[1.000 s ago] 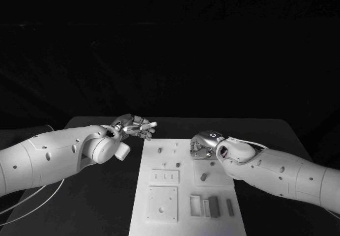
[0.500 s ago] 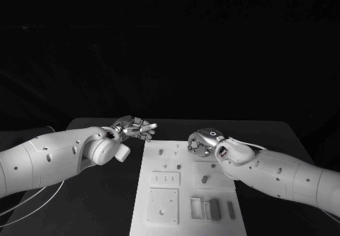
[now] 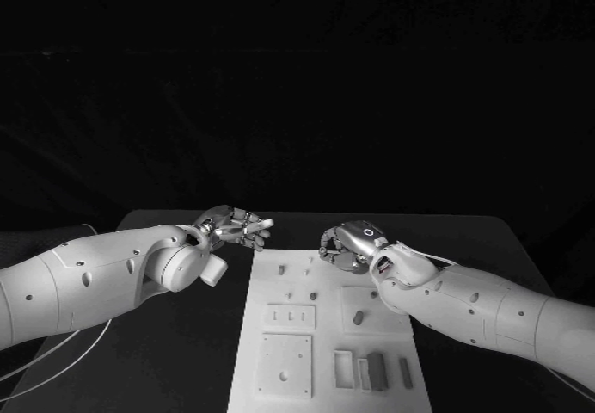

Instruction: Assemble the parts on the task board

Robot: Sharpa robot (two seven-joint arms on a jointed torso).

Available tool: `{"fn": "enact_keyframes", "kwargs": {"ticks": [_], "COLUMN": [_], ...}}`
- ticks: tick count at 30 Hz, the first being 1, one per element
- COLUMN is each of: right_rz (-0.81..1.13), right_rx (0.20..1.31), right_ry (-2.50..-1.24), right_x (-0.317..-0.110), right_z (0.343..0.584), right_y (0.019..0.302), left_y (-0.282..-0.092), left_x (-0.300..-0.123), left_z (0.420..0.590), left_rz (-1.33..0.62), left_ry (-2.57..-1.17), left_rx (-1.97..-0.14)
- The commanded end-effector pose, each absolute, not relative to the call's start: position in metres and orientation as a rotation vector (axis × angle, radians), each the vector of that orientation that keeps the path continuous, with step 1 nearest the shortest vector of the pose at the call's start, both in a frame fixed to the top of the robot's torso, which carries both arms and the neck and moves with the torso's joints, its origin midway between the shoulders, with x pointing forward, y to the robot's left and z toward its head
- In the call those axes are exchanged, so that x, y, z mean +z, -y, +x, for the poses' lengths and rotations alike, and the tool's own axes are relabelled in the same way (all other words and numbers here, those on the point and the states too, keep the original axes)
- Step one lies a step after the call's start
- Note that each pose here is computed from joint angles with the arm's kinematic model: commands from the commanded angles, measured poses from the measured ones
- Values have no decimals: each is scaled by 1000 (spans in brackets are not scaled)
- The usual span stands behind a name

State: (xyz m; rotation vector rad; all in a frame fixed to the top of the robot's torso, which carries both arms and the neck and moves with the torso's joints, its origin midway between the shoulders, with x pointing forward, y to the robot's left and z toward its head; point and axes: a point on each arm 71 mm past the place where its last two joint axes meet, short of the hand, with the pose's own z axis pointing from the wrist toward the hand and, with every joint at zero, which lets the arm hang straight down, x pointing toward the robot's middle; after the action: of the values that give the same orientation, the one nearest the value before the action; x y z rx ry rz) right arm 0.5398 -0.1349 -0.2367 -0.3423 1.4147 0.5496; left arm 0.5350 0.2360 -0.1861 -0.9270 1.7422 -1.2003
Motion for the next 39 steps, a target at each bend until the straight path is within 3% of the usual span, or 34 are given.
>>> {"fn": "enact_keyframes", "kwargs": {"ticks": [1,39], "right_rz": [-343,-358], "right_rx": [582,579], "right_ry": [-1386,-1406], "right_x": [-238,-247], "right_z": [538,546], "right_y": [130,113], "left_y": [-233,-226], "left_x": [-184,-171], "left_z": [536,540], "left_rz": [-911,-878], "left_ry": [-1739,-1730], "left_rx": [-1216,-1230]}}
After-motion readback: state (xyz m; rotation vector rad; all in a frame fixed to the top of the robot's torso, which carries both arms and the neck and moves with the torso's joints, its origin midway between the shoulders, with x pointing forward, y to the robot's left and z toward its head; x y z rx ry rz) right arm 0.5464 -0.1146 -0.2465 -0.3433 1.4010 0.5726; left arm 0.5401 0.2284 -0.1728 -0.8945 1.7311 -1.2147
